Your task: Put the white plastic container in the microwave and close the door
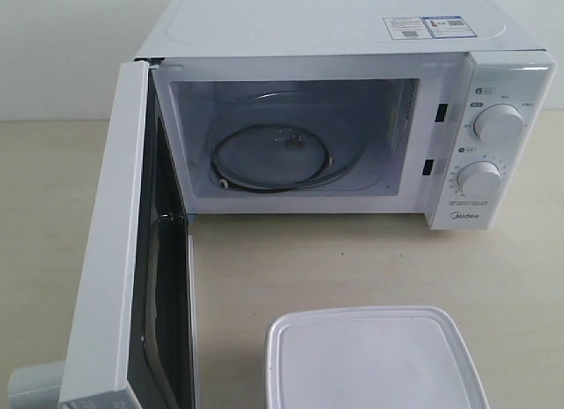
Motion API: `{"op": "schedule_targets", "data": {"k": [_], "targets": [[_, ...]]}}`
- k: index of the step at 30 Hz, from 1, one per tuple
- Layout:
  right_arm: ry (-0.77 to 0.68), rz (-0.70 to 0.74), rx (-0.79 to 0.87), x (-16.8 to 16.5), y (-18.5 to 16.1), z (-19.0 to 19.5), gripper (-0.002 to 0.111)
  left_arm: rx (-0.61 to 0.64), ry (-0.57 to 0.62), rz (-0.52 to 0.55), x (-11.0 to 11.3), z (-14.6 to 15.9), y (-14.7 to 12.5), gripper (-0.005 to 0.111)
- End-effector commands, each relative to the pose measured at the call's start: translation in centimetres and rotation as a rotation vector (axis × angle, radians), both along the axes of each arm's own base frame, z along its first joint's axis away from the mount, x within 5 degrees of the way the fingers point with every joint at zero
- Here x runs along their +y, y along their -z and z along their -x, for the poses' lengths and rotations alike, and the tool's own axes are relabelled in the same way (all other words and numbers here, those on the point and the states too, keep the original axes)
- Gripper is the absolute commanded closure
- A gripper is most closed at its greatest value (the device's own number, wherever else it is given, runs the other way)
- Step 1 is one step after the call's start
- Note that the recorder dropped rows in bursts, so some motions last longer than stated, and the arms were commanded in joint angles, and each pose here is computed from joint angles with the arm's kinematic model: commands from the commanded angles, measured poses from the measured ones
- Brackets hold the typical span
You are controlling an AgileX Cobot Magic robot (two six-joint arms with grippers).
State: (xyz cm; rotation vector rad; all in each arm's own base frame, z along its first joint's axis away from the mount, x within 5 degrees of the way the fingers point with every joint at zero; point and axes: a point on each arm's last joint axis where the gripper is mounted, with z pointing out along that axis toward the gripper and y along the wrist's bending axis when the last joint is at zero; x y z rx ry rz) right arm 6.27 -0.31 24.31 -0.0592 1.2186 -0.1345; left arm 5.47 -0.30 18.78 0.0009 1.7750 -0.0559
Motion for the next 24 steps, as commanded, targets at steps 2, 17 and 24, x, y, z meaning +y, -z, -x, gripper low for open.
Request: {"op": "schedule_targets", "data": {"k": [2, 17, 24], "targets": [[0.031, 0.047, 0.096, -0.1, -0.2, -2.3, 0.109, 0.001, -0.002, -0.004, 0.0, 0.0, 0.1, 0.103], [-0.008, -0.298, 0.225, -0.3, 2.5, -7.7, 0.109, 0.001, -0.002, -0.004, 0.0, 0.0, 0.1, 0.103], [-0.013, -0.319, 0.211, -0.3, 2.4, -7.7, 0.109, 0.001, -0.002, -0.004, 0.0, 0.0, 0.1, 0.103]]}}
